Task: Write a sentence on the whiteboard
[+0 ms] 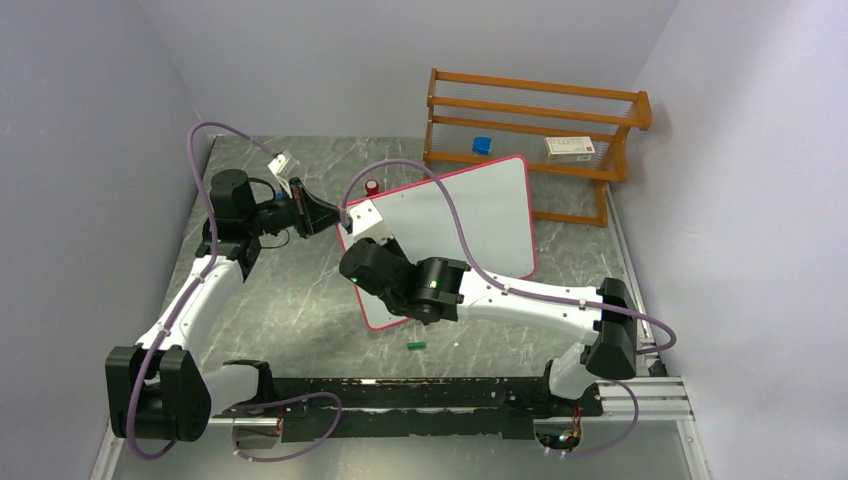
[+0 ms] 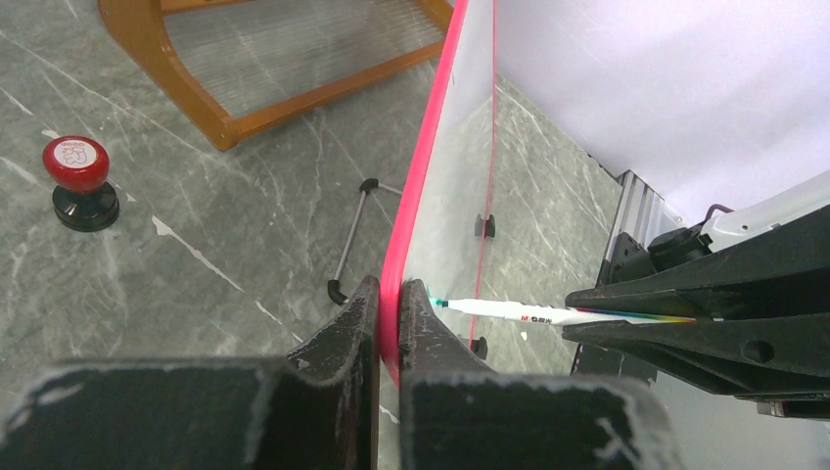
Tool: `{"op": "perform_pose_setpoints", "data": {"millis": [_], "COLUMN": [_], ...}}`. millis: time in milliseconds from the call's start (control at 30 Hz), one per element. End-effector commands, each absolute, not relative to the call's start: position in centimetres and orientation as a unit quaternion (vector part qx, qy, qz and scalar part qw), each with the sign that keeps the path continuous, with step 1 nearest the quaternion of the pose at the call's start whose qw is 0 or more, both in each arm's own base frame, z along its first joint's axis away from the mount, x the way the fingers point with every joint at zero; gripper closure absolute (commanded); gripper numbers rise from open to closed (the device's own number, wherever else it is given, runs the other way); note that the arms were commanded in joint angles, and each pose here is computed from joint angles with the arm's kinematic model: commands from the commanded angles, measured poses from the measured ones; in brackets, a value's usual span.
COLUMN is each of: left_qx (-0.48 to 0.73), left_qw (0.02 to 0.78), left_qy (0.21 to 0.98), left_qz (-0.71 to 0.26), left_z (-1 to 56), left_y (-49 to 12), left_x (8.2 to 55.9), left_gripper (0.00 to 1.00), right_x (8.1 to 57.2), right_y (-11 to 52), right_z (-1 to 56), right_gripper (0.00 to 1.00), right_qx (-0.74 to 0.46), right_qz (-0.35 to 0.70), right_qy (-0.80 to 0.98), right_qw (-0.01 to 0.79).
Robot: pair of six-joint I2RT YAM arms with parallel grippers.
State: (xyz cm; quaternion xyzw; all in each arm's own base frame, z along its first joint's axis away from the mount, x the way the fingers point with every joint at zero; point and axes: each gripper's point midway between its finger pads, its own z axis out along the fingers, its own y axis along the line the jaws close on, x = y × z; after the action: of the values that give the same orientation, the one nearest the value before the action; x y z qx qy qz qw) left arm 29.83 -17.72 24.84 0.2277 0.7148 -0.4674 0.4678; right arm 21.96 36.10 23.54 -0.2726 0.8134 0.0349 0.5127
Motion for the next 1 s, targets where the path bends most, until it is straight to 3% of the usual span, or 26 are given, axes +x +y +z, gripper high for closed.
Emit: {"op": "perform_pose_setpoints", "data": {"millis": [0, 967], "left_qx": [0.244, 0.246], "left_qw": [0.456, 0.455], "left_qy": [0.718, 0.716], "left_qz": [-0.466, -0.470], "left_z": [23.6, 23.6], "left_y": [-18.1, -18.2], "left_x": [29.2, 29.1], "left_gripper": [0.95, 0.95], "right_x": [22.0, 23.0], "right_y": [35.0, 35.8], "right_z": [23.0, 24.7], "right_gripper": [1.00, 1.00], "right_qx": [-0.264, -0.251], "right_qz": [0.030, 0.031], "right_qy": [0.822, 0.804], "right_qw": [0.504, 0.538]}}
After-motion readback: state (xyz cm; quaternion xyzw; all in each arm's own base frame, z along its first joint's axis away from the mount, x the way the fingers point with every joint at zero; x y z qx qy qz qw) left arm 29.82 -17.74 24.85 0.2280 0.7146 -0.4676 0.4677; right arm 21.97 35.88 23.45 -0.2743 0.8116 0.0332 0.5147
